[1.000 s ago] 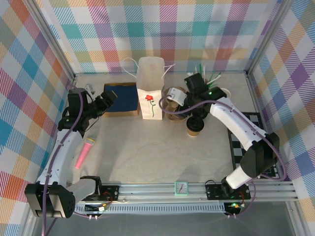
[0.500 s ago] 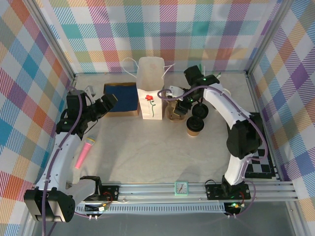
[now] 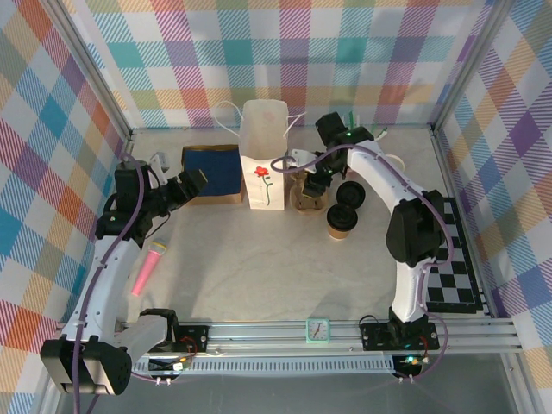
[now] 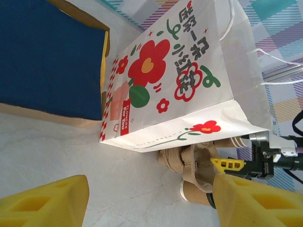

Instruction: Pack the takeout coffee

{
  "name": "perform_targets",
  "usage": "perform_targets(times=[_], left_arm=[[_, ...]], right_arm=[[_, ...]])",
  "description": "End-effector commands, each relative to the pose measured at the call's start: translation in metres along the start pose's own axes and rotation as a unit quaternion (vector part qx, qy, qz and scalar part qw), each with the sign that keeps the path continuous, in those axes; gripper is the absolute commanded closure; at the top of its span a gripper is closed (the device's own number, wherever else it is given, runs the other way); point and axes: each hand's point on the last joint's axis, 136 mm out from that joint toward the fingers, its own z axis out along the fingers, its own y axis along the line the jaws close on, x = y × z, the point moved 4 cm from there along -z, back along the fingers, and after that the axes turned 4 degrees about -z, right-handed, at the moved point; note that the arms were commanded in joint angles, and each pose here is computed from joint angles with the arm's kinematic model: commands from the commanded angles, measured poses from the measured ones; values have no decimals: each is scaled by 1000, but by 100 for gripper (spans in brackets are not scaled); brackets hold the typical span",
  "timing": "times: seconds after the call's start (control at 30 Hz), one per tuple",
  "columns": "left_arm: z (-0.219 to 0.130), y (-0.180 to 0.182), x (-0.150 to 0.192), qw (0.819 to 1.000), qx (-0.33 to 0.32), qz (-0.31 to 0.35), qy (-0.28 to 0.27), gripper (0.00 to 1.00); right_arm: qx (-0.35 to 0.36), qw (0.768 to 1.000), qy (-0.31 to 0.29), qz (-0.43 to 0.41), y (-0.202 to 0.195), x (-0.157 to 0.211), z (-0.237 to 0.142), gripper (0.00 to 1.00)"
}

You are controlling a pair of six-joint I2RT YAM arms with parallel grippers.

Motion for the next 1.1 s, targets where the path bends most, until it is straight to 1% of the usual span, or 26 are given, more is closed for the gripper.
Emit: perform_targets(times=[0.0, 0.2, 0.47, 0.67, 0.8, 1.07], left_arm=[[-7, -8, -6, 1000, 12, 13, -8, 30], [-7, -6, -4, 1000, 11, 12, -7, 30], [-6, -3, -3, 1000, 6, 11, -6, 30], [-5, -2, -4, 1000, 5, 11, -7, 30], [-4, -3, -4, 1000, 5, 11, -7, 30], [-4, -3, -4, 1000, 8, 10, -7, 30]], right_arm=[[-9, 1000, -7, -18, -2, -5, 4, 38], [-27, 1000, -2, -13, -3, -2, 17, 37], [-47, 999, 3, -3, 1, 2, 26, 37], [-53, 999, 7, 0, 2, 5, 32, 38], [-42, 999, 14, -5, -2, 8, 36, 39], [-16, 1000, 7, -17, -11, 3, 33, 36]])
